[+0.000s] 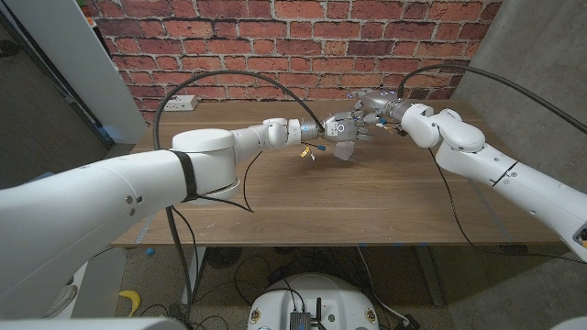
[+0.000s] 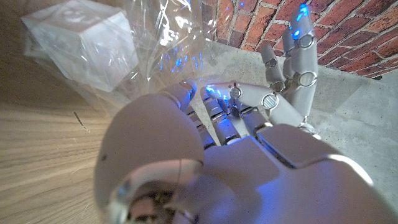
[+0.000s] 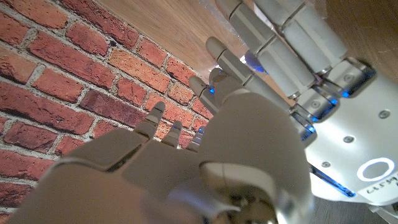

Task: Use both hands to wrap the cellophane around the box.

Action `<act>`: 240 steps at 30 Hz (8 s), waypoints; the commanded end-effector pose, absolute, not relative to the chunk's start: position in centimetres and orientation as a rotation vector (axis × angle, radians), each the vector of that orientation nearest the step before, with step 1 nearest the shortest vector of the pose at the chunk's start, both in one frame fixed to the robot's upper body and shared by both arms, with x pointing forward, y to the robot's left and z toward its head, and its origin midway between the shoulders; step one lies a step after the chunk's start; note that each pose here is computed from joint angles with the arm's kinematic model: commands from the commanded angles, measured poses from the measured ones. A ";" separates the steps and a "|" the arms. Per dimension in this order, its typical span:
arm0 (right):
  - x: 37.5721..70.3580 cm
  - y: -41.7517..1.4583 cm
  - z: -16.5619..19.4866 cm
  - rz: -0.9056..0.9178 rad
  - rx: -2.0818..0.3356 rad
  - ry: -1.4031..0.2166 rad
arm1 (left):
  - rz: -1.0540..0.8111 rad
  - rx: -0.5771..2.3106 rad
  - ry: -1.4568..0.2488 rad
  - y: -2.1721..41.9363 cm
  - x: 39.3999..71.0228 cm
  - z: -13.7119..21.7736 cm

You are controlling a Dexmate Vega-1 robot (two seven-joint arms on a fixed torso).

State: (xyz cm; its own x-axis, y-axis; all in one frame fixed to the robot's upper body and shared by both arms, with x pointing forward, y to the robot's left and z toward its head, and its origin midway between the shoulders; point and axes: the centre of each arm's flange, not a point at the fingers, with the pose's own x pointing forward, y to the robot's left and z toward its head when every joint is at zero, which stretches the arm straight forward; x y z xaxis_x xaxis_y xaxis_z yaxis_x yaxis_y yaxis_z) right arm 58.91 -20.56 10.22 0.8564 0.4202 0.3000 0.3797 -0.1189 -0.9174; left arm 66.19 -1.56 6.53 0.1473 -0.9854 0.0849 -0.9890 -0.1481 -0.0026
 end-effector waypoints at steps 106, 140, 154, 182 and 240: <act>59.7 -26.5 7.1 -0.370 -1.413 -0.581 | 0.556 1.390 -1.645 8.8 57.0 2.7; 57.7 -27.8 3.1 -0.099 -1.282 -0.405 | 0.135 1.770 -0.800 10.8 61.5 4.6; 57.7 -26.9 3.2 -0.062 -1.400 -0.272 | 0.016 1.915 -0.695 10.5 61.0 4.5; 58.8 -26.5 0.3 -0.115 -1.518 -0.151 | 0.272 2.158 -0.781 9.8 63.6 0.7; 57.6 -26.5 -6.0 -0.177 -1.461 -0.319 | 0.253 2.282 -2.272 6.7 63.5 4.4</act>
State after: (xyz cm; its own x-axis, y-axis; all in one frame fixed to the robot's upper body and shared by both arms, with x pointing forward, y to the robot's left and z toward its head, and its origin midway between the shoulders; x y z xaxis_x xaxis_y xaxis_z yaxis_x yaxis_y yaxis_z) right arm 57.69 -26.28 -4.81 0.9414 0.0774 0.3283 0.3226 0.0776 -0.9433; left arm 63.04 8.47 3.55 0.0400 -0.9720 0.2316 -0.9833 -0.0795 -0.1639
